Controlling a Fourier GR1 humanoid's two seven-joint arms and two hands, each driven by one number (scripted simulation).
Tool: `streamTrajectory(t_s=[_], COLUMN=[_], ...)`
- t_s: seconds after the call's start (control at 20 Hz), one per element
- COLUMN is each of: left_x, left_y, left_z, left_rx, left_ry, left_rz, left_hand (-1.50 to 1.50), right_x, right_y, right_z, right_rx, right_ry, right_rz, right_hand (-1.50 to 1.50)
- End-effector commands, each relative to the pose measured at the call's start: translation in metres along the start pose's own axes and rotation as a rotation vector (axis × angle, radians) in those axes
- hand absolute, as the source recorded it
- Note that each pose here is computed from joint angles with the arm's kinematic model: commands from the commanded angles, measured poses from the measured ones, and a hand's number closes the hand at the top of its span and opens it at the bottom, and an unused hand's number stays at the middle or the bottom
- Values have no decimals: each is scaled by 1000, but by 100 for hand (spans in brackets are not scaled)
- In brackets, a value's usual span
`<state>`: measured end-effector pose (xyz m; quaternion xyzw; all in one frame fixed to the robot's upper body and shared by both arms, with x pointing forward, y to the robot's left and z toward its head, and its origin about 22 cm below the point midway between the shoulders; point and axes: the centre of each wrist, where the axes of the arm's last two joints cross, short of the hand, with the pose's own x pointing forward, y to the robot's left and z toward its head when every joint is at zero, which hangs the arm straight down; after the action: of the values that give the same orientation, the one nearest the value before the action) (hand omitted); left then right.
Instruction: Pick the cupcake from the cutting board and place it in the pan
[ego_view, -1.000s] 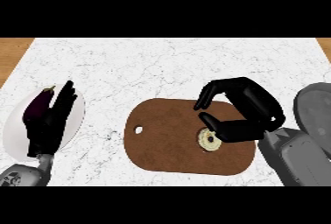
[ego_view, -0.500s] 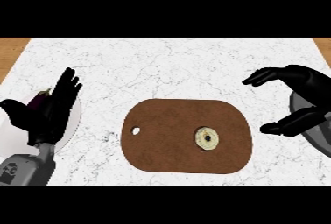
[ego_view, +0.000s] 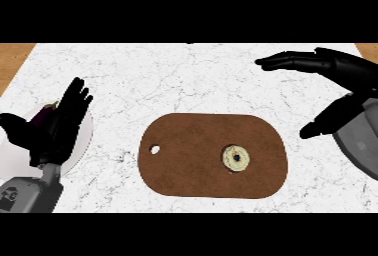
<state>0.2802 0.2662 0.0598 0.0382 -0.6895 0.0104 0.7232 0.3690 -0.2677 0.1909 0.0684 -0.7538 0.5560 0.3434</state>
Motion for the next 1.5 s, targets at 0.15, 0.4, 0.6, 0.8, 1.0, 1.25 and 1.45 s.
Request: streamTrajectory(t_s=[0.15, 0.4, 0.6, 0.8, 1.0, 1.25, 1.45], left_x=[-3, -8, 2, -17, -4, 9, -2], left_y=[6, 10, 9, 19, -4, 14, 19], left_z=[0, 8, -2, 5, 3, -10, 5], left_rx=[-2, 22, 19, 23, 27, 25, 33], left_ry=[-3, -6, -3, 4, -11, -9, 16], left_rz=[19, -3, 11, -4, 7, 26, -3], left_hand=[0, 0, 0, 0, 0, 0, 0], right_x=[24, 38, 32, 47, 56, 78, 90], right_y=[17, 33, 53, 58, 70, 84, 96], right_z=[-64, -67, -67, -65, -58, -60, -51], right_rx=[232, 465, 643, 654, 677, 608, 567], right_ry=[30, 96, 156, 131, 140, 169, 153], right_rz=[229, 326, 367, 397, 533, 637, 609], right_hand=[-150, -150, -150, -150, -150, -150, -150])
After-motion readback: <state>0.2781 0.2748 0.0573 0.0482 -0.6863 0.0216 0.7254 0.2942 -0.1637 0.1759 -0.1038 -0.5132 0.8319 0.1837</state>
